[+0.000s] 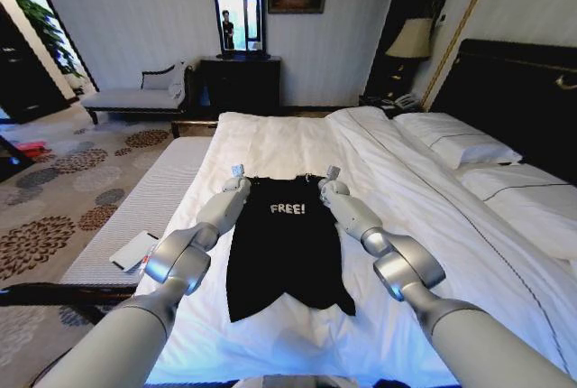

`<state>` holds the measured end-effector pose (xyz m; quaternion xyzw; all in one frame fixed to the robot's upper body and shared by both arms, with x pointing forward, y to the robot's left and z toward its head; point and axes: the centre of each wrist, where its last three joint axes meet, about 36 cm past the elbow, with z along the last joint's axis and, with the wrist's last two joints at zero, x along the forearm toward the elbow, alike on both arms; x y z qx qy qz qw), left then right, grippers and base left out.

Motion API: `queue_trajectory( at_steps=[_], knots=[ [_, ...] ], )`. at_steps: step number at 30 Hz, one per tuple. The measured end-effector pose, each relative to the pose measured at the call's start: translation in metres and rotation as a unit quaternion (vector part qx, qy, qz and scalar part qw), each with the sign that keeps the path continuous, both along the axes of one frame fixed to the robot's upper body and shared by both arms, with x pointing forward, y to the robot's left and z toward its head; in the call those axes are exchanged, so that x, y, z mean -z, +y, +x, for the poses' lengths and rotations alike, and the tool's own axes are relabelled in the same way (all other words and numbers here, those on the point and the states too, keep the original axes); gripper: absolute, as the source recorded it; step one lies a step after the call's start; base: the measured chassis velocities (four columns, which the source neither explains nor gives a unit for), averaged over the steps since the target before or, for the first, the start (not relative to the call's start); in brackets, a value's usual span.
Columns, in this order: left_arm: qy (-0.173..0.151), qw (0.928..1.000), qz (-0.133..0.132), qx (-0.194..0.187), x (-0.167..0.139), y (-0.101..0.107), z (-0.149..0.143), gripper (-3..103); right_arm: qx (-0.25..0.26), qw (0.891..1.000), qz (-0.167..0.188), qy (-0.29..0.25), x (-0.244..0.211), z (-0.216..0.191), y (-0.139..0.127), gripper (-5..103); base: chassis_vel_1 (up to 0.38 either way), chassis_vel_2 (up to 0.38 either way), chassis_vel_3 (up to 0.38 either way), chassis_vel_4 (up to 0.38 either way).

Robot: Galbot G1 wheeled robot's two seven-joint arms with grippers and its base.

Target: Fold the clothes on the bed.

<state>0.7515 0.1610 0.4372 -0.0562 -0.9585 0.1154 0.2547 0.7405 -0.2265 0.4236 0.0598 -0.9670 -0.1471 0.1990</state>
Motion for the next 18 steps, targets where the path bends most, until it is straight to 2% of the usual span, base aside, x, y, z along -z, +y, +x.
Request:
queue_trajectory(
  at_steps=[3,6,7,9,12,13,16,17,18],
  knots=[
    [-0.005,1.0000,0.001,0.001,-0.005,-0.001,0.000,51,0.007,1.000,0.000,0.001,-0.001,0.001,-0.002,58,0.000,0.000,0.000,0.000],
    [-0.008,1.0000,0.002,-0.002,-0.007,0.001,0.000,56,0.012,1.000,-0.001,0.000,-0.005,0.001,-0.004,64,0.000,0.000,0.000,0.000],
    [-0.012,0.9999,0.006,-0.010,-0.010,0.004,-0.001,67,0.020,1.000,-0.001,0.002,-0.011,0.000,-0.011,75,0.000,0.000,0.000,0.000],
    [-0.015,0.9998,0.004,-0.015,-0.013,0.006,-0.003,67,0.026,1.000,0.000,0.004,-0.016,-0.002,-0.018,75,0.000,0.000,0.000,0.000],
    [-0.026,0.9994,0.001,-0.024,-0.027,0.021,-0.025,84,0.034,0.999,0.002,-0.001,-0.035,-0.016,-0.051,91,0.000,0.000,0.000,0.000],
    [-0.026,0.9994,0.001,-0.024,-0.027,0.021,-0.025,84,0.034,0.999,0.002,-0.001,-0.035,-0.016,-0.051,91,0.000,0.000,0.000,0.000],
    [-0.044,0.9984,0.025,-0.026,-0.036,0.058,-0.060,98,0.051,0.999,-0.010,-0.008,-0.055,-0.047,-0.107,99,0.000,0.000,0.000,0.000],
    [-0.044,0.9984,0.025,-0.026,-0.036,0.058,-0.060,98,0.051,0.999,-0.010,-0.008,-0.055,-0.047,-0.107,99,0.000,0.000,0.000,0.000],
    [-0.046,0.9982,0.030,-0.024,-0.038,0.065,-0.072,100,0.056,0.998,-0.009,-0.010,-0.059,-0.059,-0.121,100,0.000,0.000,0.000,0.000]
  ],
)
